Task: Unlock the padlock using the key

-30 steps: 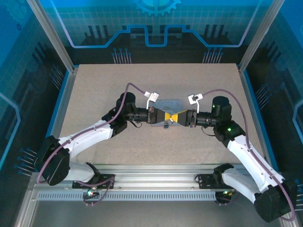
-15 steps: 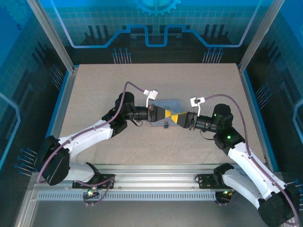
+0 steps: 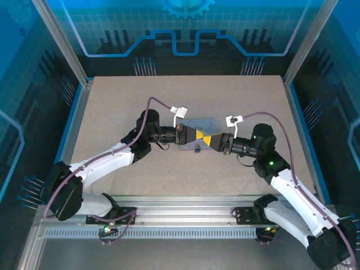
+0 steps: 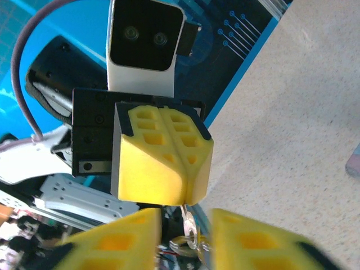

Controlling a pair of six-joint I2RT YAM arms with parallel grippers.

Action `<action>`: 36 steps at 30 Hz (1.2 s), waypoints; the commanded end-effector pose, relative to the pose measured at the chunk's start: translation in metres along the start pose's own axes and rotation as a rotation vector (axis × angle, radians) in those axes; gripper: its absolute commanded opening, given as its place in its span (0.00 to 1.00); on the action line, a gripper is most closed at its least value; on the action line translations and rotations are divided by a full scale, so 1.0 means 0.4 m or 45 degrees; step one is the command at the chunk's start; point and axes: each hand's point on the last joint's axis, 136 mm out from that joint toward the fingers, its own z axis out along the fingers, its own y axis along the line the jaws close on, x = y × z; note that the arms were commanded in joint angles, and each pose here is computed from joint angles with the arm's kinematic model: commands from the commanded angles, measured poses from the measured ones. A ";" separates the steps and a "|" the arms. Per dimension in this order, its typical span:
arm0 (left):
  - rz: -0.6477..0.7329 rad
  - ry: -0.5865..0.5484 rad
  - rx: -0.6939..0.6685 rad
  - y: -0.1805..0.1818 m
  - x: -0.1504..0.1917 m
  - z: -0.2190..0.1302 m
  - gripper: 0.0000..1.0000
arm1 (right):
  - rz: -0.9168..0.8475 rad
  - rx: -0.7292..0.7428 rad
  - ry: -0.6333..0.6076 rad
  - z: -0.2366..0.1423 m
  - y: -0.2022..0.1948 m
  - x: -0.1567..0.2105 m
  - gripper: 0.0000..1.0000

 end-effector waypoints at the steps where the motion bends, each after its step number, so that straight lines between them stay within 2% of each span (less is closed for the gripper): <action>1: 0.035 -0.008 0.024 -0.023 -0.005 -0.007 0.00 | -0.028 0.005 -0.015 -0.004 0.003 -0.007 0.42; 4: 0.031 -0.004 0.015 -0.019 -0.002 -0.007 0.00 | -0.036 -0.007 -0.020 -0.005 0.013 -0.013 0.42; 8: 0.033 -0.011 0.008 -0.017 -0.003 -0.008 0.00 | -0.043 -0.016 -0.014 -0.004 0.018 -0.013 0.31; 18: 0.040 -0.007 0.010 -0.022 -0.004 -0.011 0.00 | -0.025 0.022 -0.024 -0.011 -0.008 -0.006 0.13; 22: 0.043 -0.007 0.011 -0.025 -0.004 -0.015 0.00 | -0.027 0.027 -0.031 -0.016 -0.010 -0.008 0.00; 36: 0.049 -0.011 0.019 -0.031 -0.013 -0.016 0.00 | -0.062 0.016 -0.019 -0.021 0.000 -0.003 0.00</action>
